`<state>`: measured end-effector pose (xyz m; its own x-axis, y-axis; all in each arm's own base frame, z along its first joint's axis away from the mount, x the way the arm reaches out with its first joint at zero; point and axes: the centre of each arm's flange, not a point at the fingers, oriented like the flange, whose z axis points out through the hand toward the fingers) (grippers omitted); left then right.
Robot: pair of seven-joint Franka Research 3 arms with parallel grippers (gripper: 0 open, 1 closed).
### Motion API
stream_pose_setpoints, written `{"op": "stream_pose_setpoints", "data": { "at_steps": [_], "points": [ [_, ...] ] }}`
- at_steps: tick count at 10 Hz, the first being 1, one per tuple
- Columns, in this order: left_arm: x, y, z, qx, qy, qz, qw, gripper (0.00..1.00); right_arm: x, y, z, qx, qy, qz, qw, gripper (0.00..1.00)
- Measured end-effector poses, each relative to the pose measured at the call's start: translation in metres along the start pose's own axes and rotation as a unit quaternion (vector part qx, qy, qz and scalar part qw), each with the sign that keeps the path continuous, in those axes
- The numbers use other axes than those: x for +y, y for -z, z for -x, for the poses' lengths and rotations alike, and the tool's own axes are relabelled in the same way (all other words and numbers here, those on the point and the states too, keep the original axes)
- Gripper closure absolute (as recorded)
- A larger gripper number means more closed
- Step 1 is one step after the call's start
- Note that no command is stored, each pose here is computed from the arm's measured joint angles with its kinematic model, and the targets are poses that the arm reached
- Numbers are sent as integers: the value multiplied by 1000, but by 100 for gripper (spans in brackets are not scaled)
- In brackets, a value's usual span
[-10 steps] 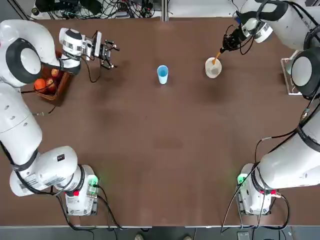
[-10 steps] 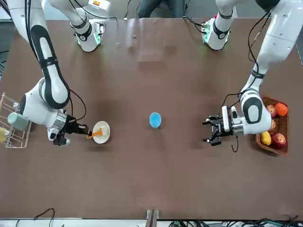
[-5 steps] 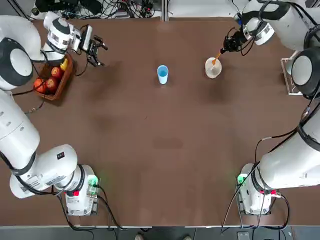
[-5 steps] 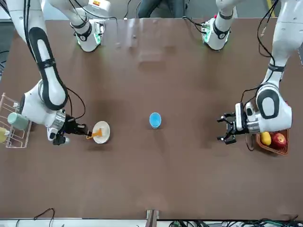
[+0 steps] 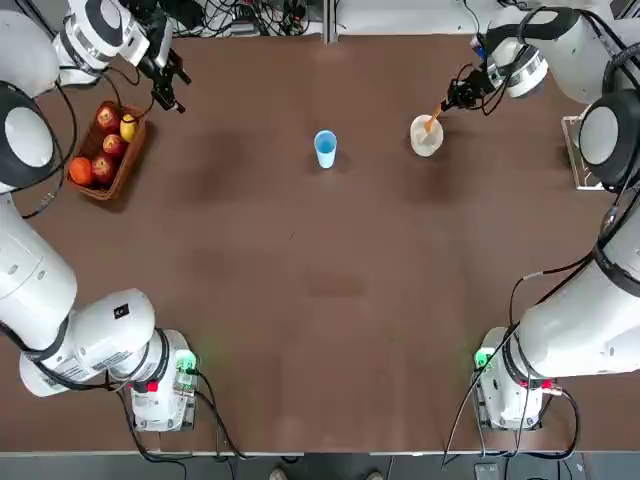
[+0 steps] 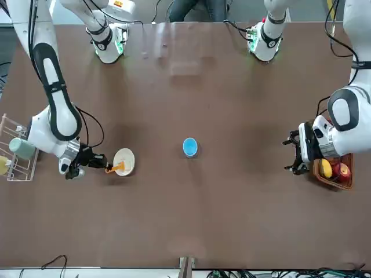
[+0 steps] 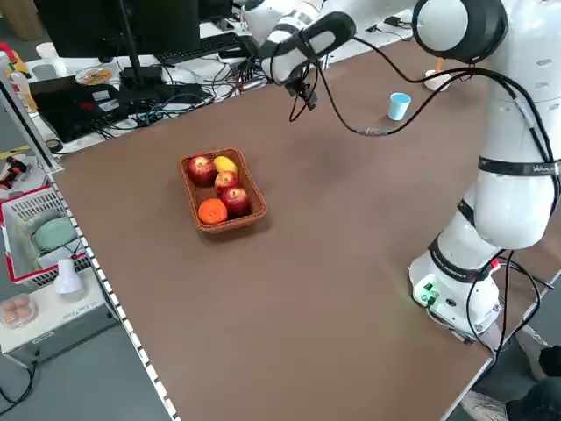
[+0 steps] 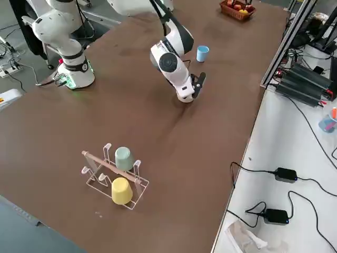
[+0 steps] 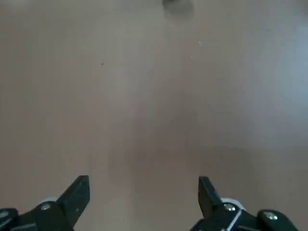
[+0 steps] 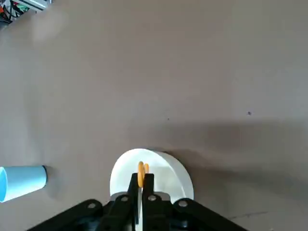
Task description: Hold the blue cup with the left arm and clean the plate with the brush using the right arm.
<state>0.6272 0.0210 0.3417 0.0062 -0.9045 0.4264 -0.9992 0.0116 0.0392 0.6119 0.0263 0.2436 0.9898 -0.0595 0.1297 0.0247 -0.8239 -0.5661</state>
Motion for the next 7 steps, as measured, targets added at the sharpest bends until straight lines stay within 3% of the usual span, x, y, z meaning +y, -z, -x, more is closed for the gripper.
{"op": "stream_pose_setpoints", "data": {
  "at_steps": [3, 7],
  "points": [
    [-9, 44, -15, -86, 100, -36, 991, 0, 12, -6, 2, 0, -8, -3, 1000, 96],
    [-4, 99, -45, -123, 241, -104, 957, 0, 19, -17, 6, 9, -32, -27, 999, 96]
  ]
}}
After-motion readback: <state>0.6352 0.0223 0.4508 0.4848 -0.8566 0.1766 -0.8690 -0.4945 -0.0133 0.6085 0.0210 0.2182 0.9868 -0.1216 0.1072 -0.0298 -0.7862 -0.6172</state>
